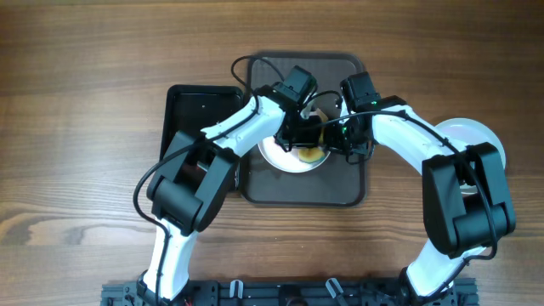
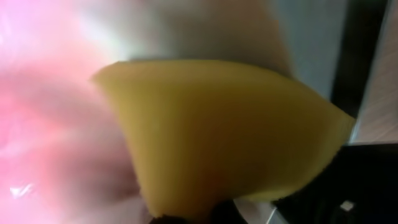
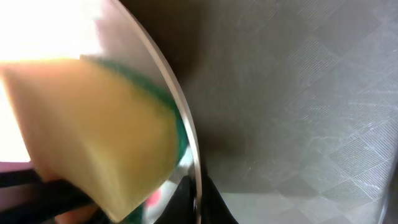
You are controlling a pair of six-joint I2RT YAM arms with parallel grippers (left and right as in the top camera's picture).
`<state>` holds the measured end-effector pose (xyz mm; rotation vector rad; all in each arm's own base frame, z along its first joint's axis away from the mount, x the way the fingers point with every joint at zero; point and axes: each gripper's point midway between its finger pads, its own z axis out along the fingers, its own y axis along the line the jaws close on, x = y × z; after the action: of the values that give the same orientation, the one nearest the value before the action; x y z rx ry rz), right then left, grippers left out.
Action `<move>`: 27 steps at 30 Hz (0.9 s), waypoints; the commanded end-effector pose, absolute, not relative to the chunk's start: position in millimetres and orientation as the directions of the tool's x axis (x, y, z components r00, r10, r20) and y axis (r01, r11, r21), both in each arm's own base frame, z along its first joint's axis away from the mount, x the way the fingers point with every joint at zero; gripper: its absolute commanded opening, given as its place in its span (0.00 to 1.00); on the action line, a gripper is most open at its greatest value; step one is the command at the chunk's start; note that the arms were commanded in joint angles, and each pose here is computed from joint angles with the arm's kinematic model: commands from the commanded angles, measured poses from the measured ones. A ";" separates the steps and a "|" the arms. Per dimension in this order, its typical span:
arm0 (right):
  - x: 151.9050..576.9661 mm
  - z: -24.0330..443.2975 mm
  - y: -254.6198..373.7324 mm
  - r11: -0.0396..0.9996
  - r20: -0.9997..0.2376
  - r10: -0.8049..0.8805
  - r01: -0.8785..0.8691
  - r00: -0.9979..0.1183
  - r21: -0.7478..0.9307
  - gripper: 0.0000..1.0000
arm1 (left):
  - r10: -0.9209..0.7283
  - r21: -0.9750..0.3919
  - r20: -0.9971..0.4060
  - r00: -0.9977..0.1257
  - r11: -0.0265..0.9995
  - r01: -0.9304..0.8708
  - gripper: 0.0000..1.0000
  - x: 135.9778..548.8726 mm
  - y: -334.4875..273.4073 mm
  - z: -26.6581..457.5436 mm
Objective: Clean dirty plates on tray and stack at the side
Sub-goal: 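Keep scrubbing the plate with the sponge in circles, left gripper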
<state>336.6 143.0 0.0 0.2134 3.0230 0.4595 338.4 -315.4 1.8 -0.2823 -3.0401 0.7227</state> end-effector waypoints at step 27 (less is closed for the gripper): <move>319.2 -23.9 127.3 0.971 0.004 0.126 0.124 -0.992 0.206 0.04 | 0.084 -0.277 -0.006 -0.996 0.957 0.082 0.04 344.3 -252.4 -47.1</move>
<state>336.2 142.9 0.0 0.2143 3.0263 0.4582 351.8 -317.3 3.8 -0.2719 -3.0626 0.8691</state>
